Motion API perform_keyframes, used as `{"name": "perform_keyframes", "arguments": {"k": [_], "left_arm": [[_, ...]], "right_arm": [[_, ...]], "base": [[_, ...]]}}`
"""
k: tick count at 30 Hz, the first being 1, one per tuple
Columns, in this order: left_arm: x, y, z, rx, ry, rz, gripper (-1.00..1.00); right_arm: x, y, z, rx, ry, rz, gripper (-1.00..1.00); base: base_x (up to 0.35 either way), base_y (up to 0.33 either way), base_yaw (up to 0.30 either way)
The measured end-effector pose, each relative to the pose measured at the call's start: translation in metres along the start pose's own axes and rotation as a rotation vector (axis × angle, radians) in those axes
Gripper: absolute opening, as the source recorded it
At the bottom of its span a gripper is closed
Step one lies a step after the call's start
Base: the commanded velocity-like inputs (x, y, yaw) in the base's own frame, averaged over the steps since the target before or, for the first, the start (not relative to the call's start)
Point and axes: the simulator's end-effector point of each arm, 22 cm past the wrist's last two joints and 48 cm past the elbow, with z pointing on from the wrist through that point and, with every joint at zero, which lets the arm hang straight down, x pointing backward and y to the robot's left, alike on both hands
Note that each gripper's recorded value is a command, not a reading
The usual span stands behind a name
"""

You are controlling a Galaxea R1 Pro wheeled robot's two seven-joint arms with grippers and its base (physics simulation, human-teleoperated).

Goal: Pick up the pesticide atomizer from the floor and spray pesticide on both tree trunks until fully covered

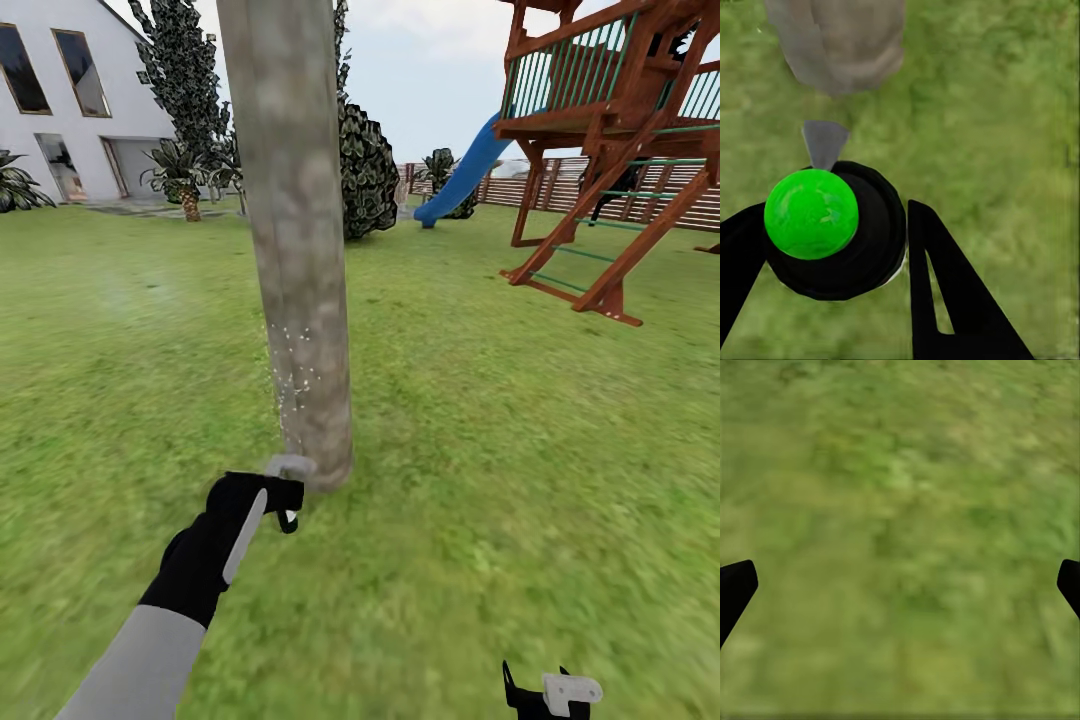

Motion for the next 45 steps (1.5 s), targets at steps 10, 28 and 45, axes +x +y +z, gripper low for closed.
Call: {"name": "perform_keyframes", "arguments": {"k": [10,28,45], "left_arm": [[-0.037,-0.019,-0.02,0.004,-0.049,0.044,-1.0],[0.009,0.02,0.001,-0.069,0.043,-0.02,-1.0],[0.034,0.064,0.016,-0.166,0.047,-0.158,-1.0]], "right_arm": [[0.0,0.0,0.0,0.0,0.0,0.0,1.0],[0.0,0.0,0.0,0.0,0.0,0.0,1.0],[0.0,0.001,0.0,-0.001,0.0,0.001,1.0]], "base": [[0.0,0.0,0.0],[0.082,-0.107,0.0],[0.133,-0.251,0.146]]}}
